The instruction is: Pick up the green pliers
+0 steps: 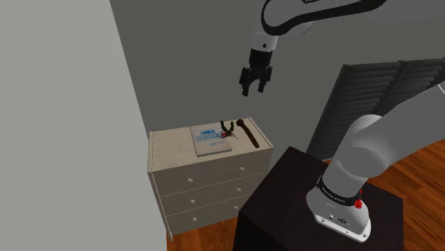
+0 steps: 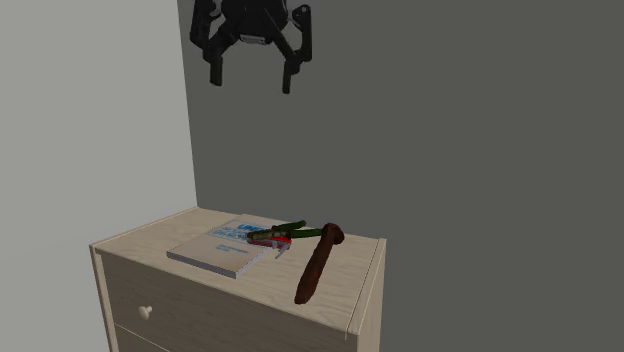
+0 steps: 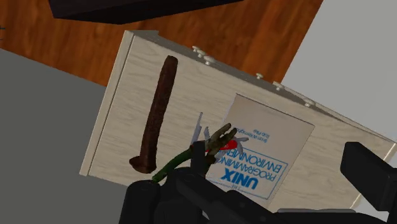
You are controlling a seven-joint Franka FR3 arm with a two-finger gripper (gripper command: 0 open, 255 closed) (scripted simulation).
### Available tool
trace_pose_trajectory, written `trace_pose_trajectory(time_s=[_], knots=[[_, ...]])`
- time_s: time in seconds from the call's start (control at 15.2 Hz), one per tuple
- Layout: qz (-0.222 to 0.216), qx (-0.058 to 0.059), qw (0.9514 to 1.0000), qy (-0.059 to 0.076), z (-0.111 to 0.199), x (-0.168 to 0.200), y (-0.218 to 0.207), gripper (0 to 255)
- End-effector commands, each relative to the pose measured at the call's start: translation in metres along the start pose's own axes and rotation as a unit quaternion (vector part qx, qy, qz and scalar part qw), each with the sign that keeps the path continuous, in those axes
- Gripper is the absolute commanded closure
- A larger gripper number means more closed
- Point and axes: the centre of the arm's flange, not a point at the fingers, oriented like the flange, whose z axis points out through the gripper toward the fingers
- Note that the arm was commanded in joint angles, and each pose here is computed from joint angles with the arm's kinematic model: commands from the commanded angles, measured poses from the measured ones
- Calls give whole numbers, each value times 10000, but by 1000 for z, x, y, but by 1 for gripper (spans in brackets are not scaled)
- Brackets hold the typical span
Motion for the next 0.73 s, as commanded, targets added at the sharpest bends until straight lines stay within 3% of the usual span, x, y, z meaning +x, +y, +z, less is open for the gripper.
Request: trace_pose_trajectory(time_s=[0.0,0.33,0.66], knots=[[220,-43,9997,-95,24,19,-4,0],[754,-152,9965,-336,78,64,-2,0],[1285,-260,9897,-576,134,107,6,0]])
